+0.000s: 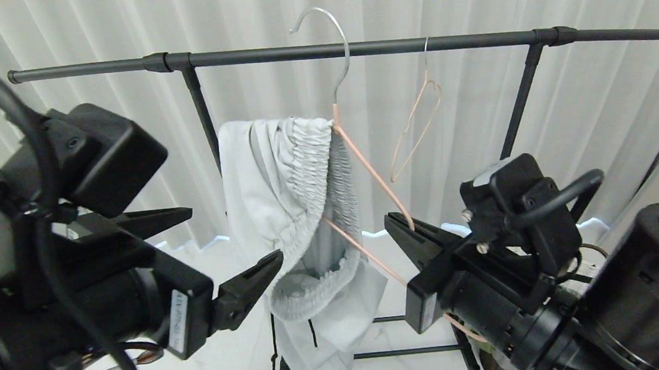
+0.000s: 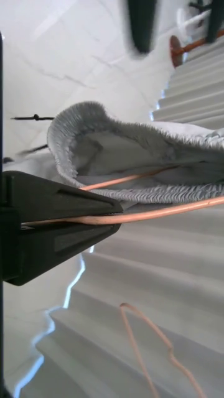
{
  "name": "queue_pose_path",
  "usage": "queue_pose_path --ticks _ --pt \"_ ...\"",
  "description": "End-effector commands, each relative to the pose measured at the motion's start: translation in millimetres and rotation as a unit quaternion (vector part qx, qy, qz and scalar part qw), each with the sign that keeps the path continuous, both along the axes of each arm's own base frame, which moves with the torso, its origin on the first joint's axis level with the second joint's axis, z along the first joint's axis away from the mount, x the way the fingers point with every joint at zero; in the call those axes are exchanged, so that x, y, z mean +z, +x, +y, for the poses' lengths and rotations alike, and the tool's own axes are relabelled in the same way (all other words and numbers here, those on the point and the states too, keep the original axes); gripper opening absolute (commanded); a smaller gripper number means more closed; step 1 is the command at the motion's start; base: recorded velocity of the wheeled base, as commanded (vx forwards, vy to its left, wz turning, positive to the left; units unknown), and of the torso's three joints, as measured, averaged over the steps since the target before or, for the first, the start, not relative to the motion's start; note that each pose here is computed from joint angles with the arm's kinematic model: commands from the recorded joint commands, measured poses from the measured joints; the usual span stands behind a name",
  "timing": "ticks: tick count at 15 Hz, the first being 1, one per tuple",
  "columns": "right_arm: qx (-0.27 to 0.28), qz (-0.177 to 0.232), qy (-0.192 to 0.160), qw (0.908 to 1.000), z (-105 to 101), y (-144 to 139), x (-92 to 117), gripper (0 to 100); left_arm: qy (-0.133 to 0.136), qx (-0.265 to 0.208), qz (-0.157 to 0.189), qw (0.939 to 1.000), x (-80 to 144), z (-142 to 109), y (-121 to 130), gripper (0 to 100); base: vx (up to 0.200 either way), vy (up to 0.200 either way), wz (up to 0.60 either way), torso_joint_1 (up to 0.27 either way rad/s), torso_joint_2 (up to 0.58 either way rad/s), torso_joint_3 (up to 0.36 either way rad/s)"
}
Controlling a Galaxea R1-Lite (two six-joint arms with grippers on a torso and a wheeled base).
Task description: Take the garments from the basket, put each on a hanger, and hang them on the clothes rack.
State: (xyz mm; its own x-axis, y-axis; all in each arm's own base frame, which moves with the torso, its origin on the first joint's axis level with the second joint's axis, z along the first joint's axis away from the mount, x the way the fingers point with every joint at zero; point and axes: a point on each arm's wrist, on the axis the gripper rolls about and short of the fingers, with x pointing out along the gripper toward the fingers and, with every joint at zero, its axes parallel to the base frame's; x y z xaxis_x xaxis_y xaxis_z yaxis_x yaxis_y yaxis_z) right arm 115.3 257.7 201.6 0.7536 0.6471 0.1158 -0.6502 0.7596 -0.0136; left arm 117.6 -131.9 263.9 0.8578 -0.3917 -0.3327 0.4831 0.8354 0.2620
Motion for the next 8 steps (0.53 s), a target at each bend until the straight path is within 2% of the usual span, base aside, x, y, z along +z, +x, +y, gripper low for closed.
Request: queue_pose_path --ticks 1,2,4,5,8 --pt "0.002 -0.001 -0.002 1.0000 -22.6 -9.1 0.6 0 -0.008 -0.014 -0.027 0.9995 8.0 24.9 -12.4 100 0.000 0.000 0.00 0.000 0.00 0.000" --pt "0.008 0.002 -0.014 0.9999 -39.7 -18.1 -5.5 0 0.011 -0.034 -0.040 0.9985 8.6 36.5 -11.3 100 0.000 0.000 0.00 0.000 0.00 0.000" --pt "0.037 0.002 -0.034 0.9988 -57.2 -35.3 -14.7 0 0.053 -0.062 -0.051 0.9953 4.1 45.2 -2.0 100 0.000 0.000 0.00 0.000 0.00 0.000" --pt "0.043 0.001 -0.040 0.9983 -60.9 -39.4 -17.2 0 0.059 -0.074 -0.055 0.9940 3.7 46.1 0.6 100 0.000 0.000 0.00 0.000 0.00 0.000" --pt "0.096 0.004 -0.066 0.9932 -69.6 -64.3 -30.9 0 0.093 -0.186 -0.078 0.9750 -4.5 38.6 15.7 100 0.000 0.000 0.00 0.000 0.00 0.000"
